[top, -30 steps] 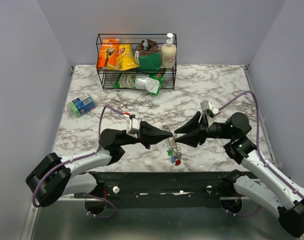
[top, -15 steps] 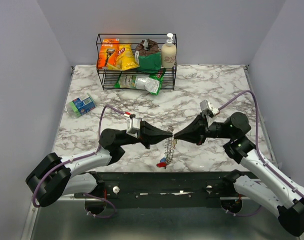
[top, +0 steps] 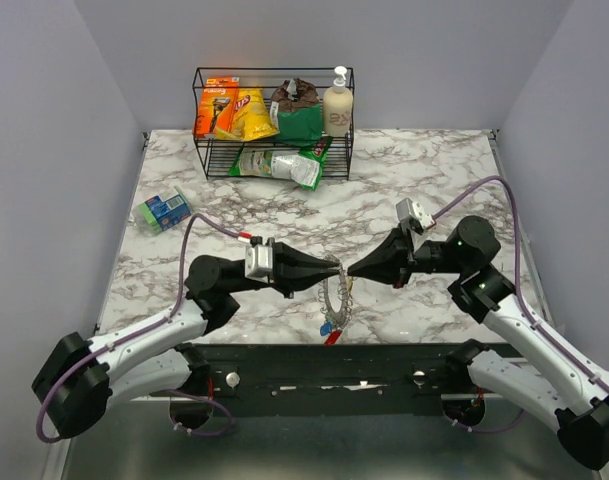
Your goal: Put the keys on the keyring
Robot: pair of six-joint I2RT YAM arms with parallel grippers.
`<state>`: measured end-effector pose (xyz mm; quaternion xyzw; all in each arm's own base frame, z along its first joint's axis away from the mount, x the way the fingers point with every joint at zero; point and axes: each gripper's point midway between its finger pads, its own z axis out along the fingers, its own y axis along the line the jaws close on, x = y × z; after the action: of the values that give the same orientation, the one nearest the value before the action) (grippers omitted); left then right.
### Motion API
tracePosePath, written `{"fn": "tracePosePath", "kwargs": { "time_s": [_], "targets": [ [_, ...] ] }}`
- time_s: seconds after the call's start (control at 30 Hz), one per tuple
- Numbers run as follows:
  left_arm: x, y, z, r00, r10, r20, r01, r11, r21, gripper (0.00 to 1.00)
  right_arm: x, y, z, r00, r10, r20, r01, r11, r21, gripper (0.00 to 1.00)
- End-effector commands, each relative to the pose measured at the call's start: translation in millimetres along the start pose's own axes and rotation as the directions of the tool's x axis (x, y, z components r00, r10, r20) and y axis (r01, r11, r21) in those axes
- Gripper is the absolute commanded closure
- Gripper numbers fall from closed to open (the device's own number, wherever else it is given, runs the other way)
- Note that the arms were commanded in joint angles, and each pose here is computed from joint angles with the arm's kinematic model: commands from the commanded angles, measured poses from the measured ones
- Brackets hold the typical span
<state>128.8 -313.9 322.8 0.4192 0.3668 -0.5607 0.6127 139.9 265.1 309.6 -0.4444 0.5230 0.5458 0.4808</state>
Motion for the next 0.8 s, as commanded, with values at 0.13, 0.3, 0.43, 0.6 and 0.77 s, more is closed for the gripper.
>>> {"fn": "tracePosePath", "kwargs": {
  "time_s": [0.13,0.3,0.43,0.6,0.77],
  "targets": [
    [-5.5,-3.9,-8.4,0.975,0.113,-0.193,-0.11,0.994,0.024,0.62,4.1,-3.9,1.6,0.998,0.009,-0.062,-0.01,1.0,-0.018,0.99],
    [-1.9,-3.1,-12.1,0.937,0.139,-0.32,-0.126,0.99,0.061,0.53,7.6,-8.5,3.3,0.995,0.018,-0.1,-0.021,1.0,-0.021,0.99],
    [20.5,-2.7,-22.5,0.875,0.086,-0.477,-0.055,0.995,0.078,0.5,12.0,-8.5,4.5,0.989,0.039,-0.141,-0.046,0.998,-0.046,0.99],
    [23.3,2.6,-23.3,0.817,0.086,-0.57,-0.034,0.994,0.102,0.5,19.6,-13.2,5.5,0.98,0.07,-0.185,-0.079,0.996,-0.043,0.99],
    [35.3,4.9,-29.6,0.756,0.089,-0.648,-0.005,0.992,0.13,0.5,31.4,-19.9,6.1,0.974,0.068,-0.217,-0.078,0.996,-0.04,0.99]
  ]
}}
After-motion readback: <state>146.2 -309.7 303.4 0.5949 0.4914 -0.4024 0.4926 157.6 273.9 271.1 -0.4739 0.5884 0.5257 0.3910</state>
